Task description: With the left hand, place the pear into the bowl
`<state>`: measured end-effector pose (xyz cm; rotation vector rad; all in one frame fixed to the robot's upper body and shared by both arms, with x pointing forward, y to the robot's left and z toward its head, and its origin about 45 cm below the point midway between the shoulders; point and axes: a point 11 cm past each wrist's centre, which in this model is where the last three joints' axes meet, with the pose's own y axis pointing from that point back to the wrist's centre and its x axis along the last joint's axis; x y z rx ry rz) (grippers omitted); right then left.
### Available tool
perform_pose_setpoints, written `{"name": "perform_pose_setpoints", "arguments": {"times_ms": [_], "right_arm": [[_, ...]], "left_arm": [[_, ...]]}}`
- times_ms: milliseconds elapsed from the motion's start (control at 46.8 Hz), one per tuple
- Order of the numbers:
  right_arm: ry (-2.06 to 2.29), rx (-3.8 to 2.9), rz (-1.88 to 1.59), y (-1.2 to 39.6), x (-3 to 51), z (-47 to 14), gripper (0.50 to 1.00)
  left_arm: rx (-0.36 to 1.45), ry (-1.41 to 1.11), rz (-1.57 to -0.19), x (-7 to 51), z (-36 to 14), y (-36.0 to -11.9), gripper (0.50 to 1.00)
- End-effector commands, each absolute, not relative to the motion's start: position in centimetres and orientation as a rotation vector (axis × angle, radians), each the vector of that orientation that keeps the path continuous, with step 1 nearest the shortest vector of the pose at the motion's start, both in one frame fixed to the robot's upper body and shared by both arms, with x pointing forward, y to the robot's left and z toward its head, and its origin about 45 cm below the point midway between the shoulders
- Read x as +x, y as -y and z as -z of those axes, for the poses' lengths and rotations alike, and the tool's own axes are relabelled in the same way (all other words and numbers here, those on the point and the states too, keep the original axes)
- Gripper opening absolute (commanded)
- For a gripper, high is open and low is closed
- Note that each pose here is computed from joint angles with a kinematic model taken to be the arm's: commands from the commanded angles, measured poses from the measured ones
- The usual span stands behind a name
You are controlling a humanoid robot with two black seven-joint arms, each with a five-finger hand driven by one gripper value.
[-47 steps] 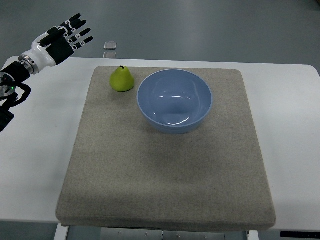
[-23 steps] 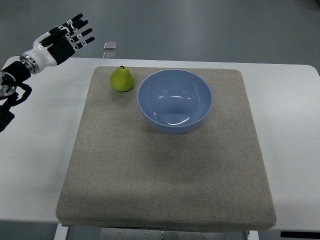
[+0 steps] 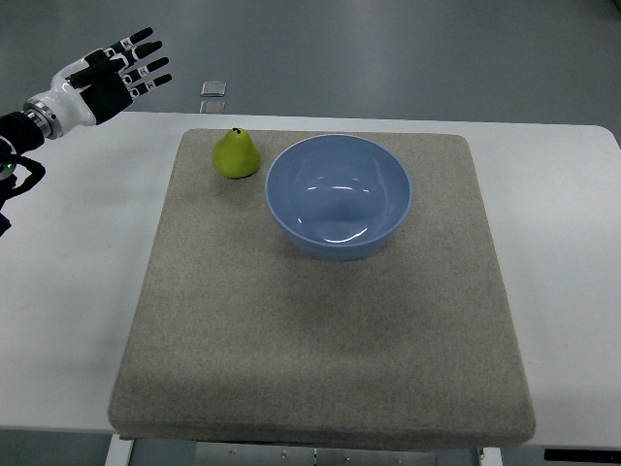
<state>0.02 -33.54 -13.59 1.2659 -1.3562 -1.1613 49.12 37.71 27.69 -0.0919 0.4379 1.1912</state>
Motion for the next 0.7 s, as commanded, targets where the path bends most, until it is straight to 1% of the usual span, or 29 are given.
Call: {"name": "perform_pose_setpoints", "arguments": {"times_ms": [0,107,192,427,576,683], "right_arm": [[1.356,1.266,1.161,33.6,0.0,13.6,0.926],[1.356,1.266,1.161,33.6,0.0,13.6,0.926],[1.356,1.264,1.162,33.6,-0.1,13.6,0.926],[1.356,1.266,1.161,33.6,0.0,13.6,0.926],[1.356,1.266,1.161,33.6,0.0,13.6,0.926],[1.356,1.266,1.161,33.6,0.0,13.6,0.926]], "left_arm": [[0.020,-0.373,-1.192,49.0,-27.8,-38.1,0.996],[0.095,-0.309,-1.189,49.0,-27.8,-38.2,0.996],[0.127,-0.235,-1.149,49.1,-28.5,-37.1,0.996],[0.308,0.026,-1.008,49.1,-29.7,-33.7,0.996],[0.418,0.142,-0.946,49.2,-30.3,-32.4,0.994],[0.530,0.227,-0.901,49.1,-30.1,-31.9,0.994]]}}
